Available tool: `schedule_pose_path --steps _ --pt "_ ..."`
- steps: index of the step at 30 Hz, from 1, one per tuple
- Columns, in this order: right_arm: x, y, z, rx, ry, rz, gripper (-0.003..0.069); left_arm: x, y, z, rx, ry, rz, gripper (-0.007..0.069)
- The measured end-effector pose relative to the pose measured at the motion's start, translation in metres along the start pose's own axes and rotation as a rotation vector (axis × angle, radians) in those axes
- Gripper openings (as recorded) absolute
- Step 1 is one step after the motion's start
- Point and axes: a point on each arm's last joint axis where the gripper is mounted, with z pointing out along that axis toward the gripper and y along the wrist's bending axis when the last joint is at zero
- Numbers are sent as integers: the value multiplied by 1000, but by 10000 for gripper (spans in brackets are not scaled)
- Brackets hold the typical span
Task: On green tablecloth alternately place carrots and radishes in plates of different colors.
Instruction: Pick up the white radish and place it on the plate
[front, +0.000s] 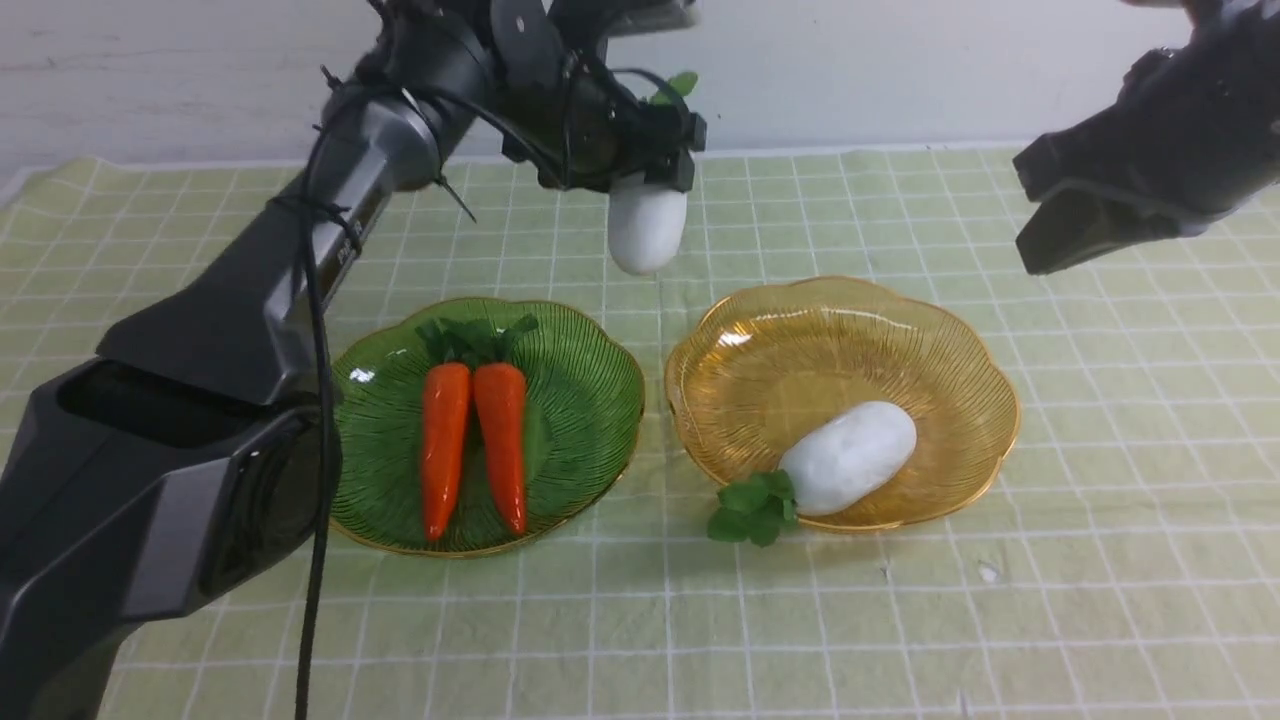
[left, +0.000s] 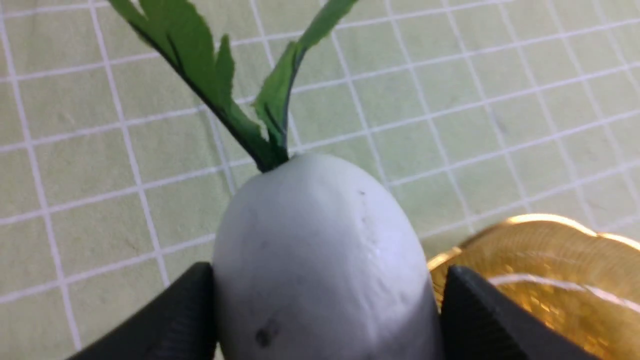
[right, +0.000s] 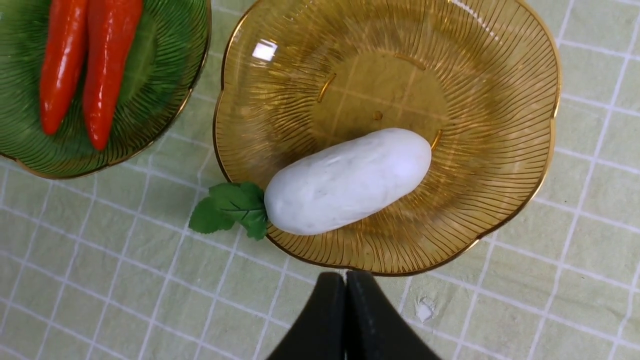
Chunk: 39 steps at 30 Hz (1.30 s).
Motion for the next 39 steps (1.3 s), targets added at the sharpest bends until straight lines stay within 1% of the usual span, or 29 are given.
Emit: schedule_pose_path --steps 1,2,3,4,5,7,8,11,13,15,17,18,23,25,27,28,30,32,34,35,36,37,39 --pt "0 0 -1 0 -3 -1 -15 -1 -2 -5 11 7 3 509" --pt "1 2 -7 1 -17 -5 -15 -4 -13 -22 78 20 20 509" --pt "1 2 -8 1 -19 -5 -15 -4 -14 -22 86 23 23 509" --pt "2 4 -12 2 -28 -7 -15 -5 -18 -25 120 26 37 508" --pt "3 5 -18 2 -43 -10 -15 -3 -26 -26 175 33 72 507" --pt "5 8 -29 3 -73 -16 -15 2 -36 -18 234 52 132 507" --pt "6 10 -34 3 -86 -19 -15 6 -40 -13 246 66 162 507" --pt "8 13 -43 4 -106 -20 -15 16 -48 4 251 101 209 507" --pt "13 17 -59 13 -144 -28 -15 25 -51 20 211 138 209 507" --pt "16 19 -68 20 -164 -34 -15 28 -51 24 191 150 200 507" --pt "23 22 -86 45 -208 -42 -15 32 -51 31 141 169 182 507" --pt "26 23 -94 59 -226 -44 -15 32 -51 31 135 170 180 509" --pt "42 25 -126 148 -298 -42 -15 33 -55 31 148 175 135 571" --pt "47 25 -136 183 -322 -43 -15 33 -58 30 165 175 124 573" --pt "53 25 -146 216 -347 -41 -15 31 -61 26 167 168 126 557" --pt "56 25 -151 231 -361 -39 -15 31 -62 24 164 166 122 542" --pt "61 26 -160 249 -384 -33 -15 27 -65 15 162 153 94 464" --pt "69 28 -171 268 -418 -25 -15 19 -71 -3 167 125 78 328" --pt "78 31 -184 278 -457 -14 -15 12 -78 -29 165 95 108 151" --pt "84 32 -190 279 -478 -9 -15 9 -81 -42 159 83 124 97" --pt "93 36 -201 281 -514 -9 -15 5 -86 -70 124 63 169 36" --pt "99 38 -208 279 -537 -3 -15 5 -89 -89 97 55 192 18" --pt "112 41 -217 280 -571 -6 -15 9 -92 -111 50 62 219 2"
